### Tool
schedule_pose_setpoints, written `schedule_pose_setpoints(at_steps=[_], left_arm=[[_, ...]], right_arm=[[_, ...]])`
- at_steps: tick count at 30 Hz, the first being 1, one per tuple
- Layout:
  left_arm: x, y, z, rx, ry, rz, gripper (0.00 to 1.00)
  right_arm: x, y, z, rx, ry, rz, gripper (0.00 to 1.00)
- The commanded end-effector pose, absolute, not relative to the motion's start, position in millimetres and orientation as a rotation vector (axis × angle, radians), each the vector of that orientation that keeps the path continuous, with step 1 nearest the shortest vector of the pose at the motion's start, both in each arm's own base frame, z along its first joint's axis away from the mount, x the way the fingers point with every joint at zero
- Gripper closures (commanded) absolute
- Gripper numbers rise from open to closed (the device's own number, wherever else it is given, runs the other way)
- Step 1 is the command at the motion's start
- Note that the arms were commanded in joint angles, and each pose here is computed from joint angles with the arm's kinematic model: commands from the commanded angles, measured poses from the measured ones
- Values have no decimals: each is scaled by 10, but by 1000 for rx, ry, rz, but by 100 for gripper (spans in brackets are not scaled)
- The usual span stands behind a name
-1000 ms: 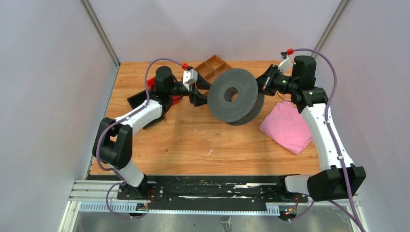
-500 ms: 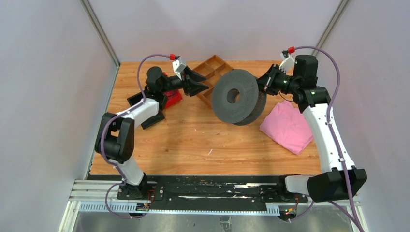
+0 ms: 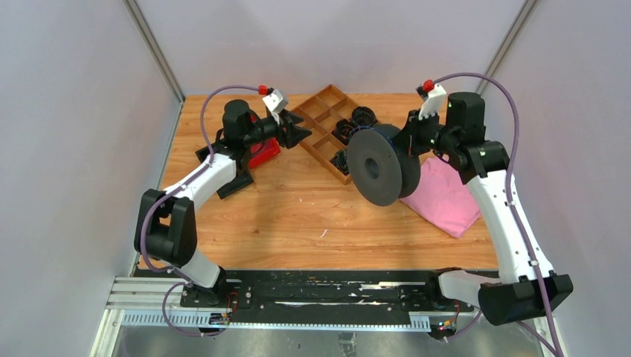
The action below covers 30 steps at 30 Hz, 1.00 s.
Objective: Wrap the cables
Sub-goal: Wrap the cable around the cable reel.
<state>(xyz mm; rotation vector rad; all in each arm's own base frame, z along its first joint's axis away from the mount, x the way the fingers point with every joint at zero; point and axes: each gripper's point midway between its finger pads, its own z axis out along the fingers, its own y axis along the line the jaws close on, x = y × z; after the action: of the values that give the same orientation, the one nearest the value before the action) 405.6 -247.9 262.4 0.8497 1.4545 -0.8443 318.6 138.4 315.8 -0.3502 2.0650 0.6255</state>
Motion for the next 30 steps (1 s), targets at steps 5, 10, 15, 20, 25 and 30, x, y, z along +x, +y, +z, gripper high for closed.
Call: schedule_pose_setpoints(at_steps=[5,10,15,20,25,30], left_arm=[[3858,-2494,2761,843,1440,-784,42],[3539,-2597,2808,906,1408,-882,42],[3189,-2668,2867,985,1349,-955,38],[3017,-2780,3064,938,1397,-1144,38],[2892,-2952,3092,917,1480,-1253,38],[2700,-3182,2995,979,1523,-1294,37]], right_arm=[[2901,1438,3062,-836,1869,467,99],[2869,1472,2965,-949,1850,472,99],[2888,1492,2966,-923,1872,497,99],[2971,1433,2922,-877,1914,456,99],[3083,1353,2861,-814,1961,401,99],[3138,1301,2840,-760,2002,374,99]])
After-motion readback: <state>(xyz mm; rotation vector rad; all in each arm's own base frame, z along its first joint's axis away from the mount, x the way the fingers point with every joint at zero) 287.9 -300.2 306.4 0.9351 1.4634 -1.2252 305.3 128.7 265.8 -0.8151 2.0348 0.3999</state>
